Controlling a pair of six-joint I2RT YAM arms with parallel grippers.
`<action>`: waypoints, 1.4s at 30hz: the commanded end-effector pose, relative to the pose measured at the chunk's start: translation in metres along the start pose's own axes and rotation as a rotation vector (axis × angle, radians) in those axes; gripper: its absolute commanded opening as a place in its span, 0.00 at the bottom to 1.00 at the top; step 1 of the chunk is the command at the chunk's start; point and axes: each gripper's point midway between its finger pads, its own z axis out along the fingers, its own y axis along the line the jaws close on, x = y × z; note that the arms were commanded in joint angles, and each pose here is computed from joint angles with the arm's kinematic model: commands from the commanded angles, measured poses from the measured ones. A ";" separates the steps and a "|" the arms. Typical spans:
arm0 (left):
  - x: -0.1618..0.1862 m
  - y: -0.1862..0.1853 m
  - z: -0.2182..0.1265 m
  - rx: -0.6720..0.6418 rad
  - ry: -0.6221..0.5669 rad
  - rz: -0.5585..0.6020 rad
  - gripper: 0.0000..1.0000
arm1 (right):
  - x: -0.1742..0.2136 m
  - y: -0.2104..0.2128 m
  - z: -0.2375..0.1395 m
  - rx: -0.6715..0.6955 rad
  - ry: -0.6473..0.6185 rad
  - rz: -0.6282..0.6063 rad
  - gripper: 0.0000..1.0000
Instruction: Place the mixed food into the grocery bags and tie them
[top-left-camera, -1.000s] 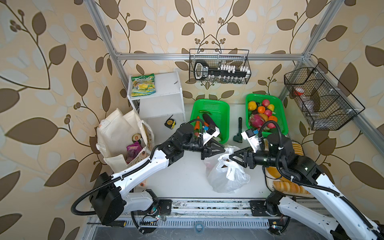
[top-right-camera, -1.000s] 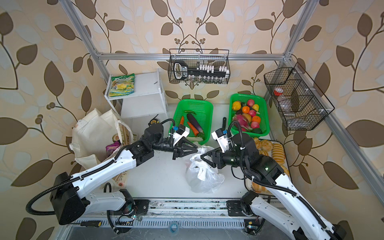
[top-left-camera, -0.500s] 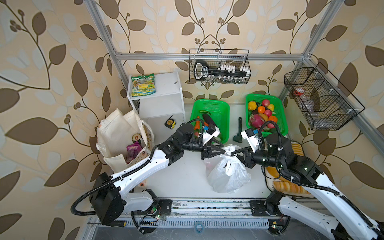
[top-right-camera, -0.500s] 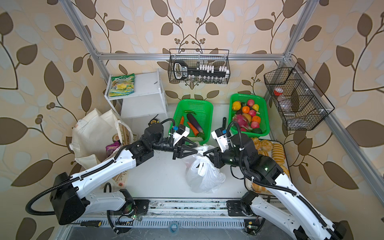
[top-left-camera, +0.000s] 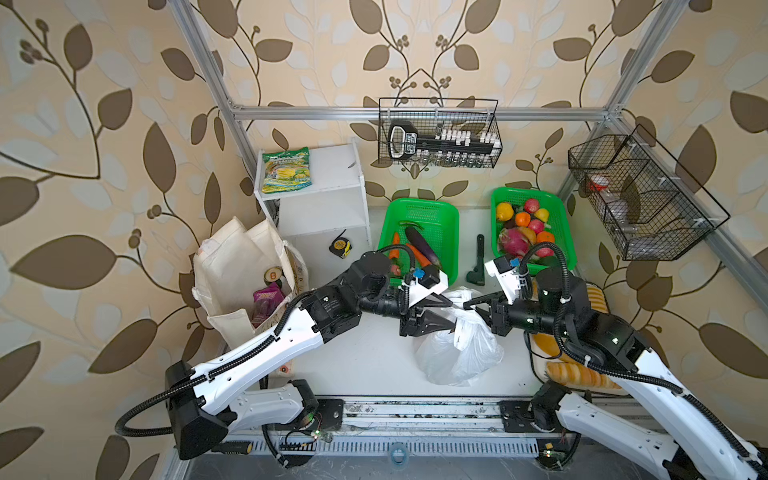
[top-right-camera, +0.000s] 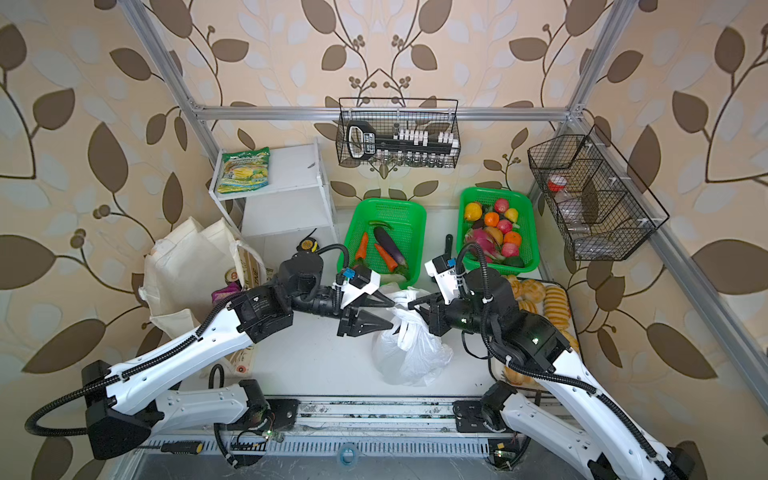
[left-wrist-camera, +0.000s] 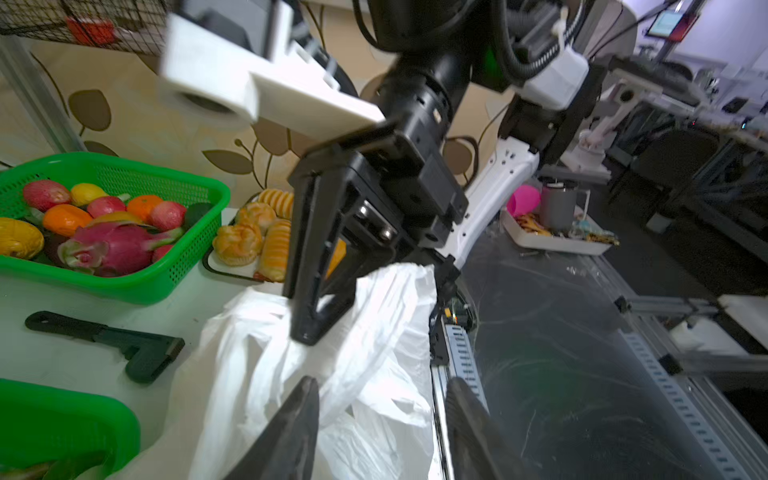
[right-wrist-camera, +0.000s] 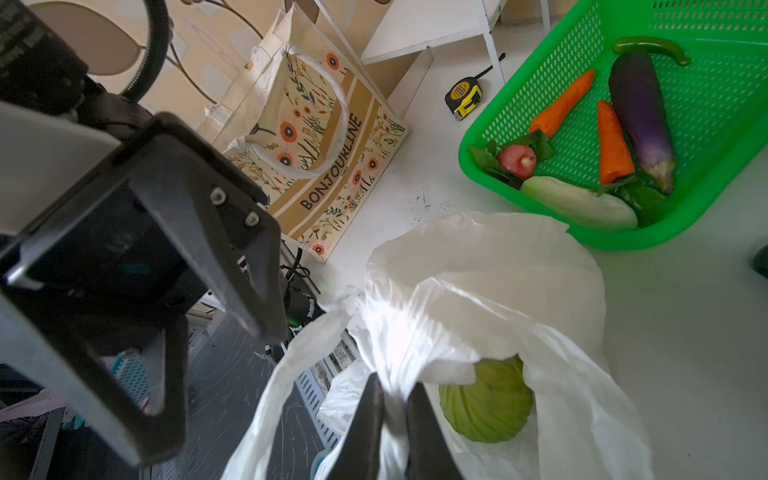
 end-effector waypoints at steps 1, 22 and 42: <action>0.016 0.018 0.004 -0.121 0.105 0.019 0.41 | -0.013 0.011 -0.008 -0.033 -0.050 -0.030 0.12; -0.001 0.028 -0.002 -0.209 -0.012 0.058 0.39 | -0.010 0.016 -0.006 -0.071 -0.051 -0.040 0.11; 0.007 0.033 -0.005 -0.252 0.054 0.100 0.52 | -0.011 0.020 -0.007 -0.095 -0.058 -0.044 0.10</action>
